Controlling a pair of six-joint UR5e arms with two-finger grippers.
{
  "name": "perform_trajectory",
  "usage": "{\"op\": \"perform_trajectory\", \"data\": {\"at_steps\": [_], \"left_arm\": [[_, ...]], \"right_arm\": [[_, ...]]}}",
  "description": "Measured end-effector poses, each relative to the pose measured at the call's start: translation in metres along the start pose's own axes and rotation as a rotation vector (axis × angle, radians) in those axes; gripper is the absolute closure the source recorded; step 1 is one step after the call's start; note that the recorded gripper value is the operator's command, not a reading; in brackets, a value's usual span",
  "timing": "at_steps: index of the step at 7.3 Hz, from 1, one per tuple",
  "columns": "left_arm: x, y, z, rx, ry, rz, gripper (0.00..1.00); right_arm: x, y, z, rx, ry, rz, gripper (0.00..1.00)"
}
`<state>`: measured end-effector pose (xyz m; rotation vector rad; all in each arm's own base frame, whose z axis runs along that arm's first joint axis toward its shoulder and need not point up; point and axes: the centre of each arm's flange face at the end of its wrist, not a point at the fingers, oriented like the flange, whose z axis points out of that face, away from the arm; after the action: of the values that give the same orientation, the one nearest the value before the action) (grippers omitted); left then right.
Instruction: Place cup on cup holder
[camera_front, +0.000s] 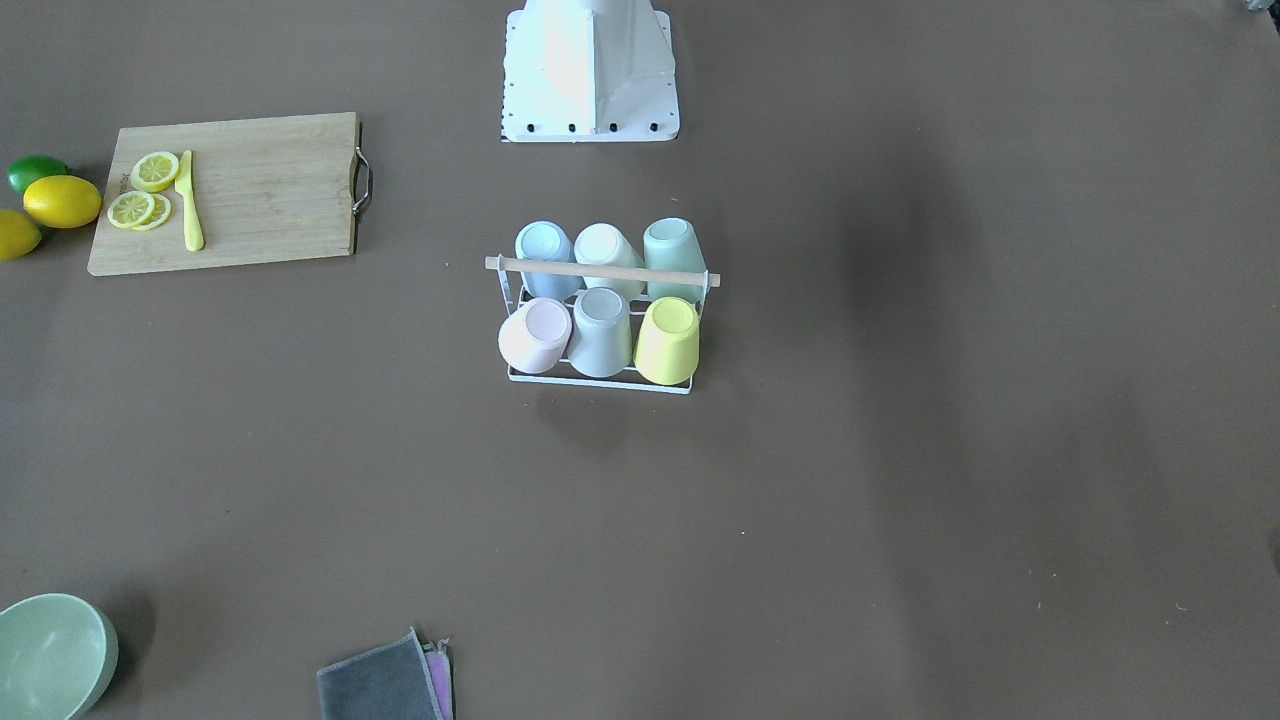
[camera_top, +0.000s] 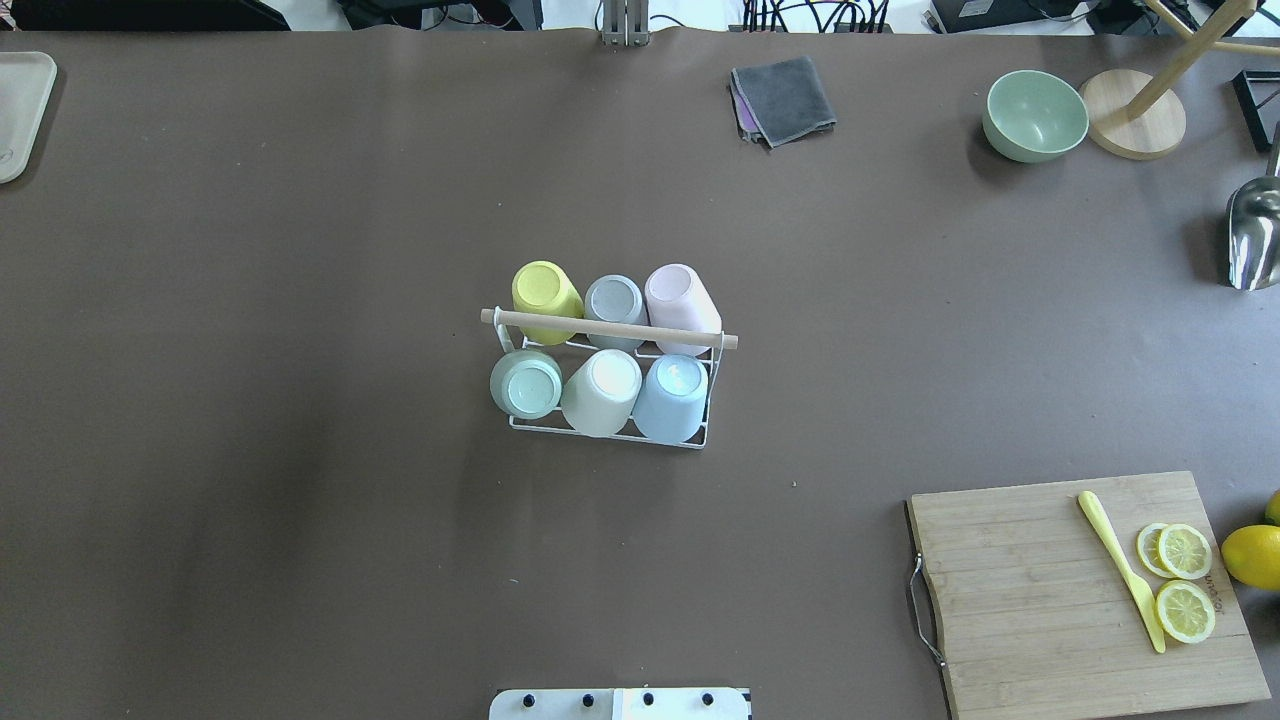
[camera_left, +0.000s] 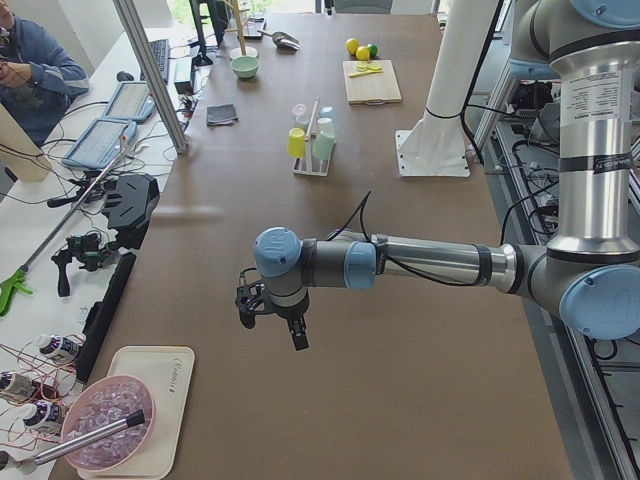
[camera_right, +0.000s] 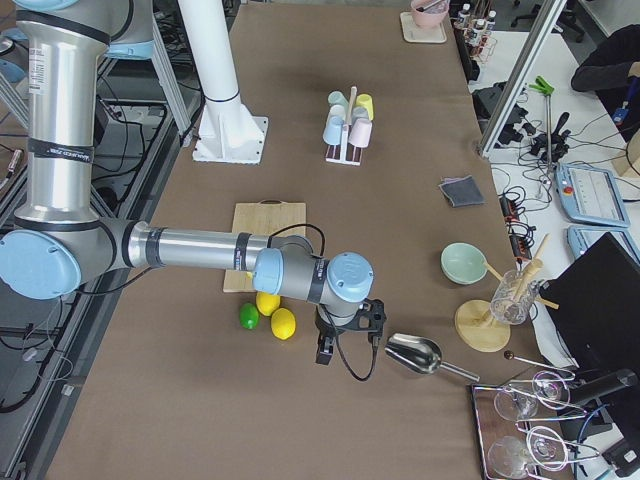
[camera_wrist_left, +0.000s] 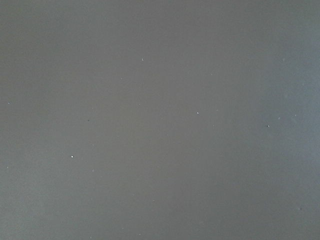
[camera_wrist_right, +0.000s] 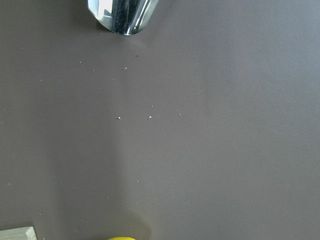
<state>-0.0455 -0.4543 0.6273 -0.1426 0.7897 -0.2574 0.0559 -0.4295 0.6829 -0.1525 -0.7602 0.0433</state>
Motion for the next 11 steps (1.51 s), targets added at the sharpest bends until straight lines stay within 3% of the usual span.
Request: {"op": "perform_trajectory", "data": {"at_steps": [6, 11], "left_arm": [[-0.002, 0.0, 0.003, -0.006, -0.002, -0.005, 0.02], [-0.005, 0.003, 0.003, -0.007, -0.002, -0.008, 0.02]], "right_arm": [[-0.016, -0.015, -0.02, 0.041, 0.031, -0.036, 0.0], [-0.015, -0.015, -0.02, 0.042, 0.039, -0.036, 0.0]]}}
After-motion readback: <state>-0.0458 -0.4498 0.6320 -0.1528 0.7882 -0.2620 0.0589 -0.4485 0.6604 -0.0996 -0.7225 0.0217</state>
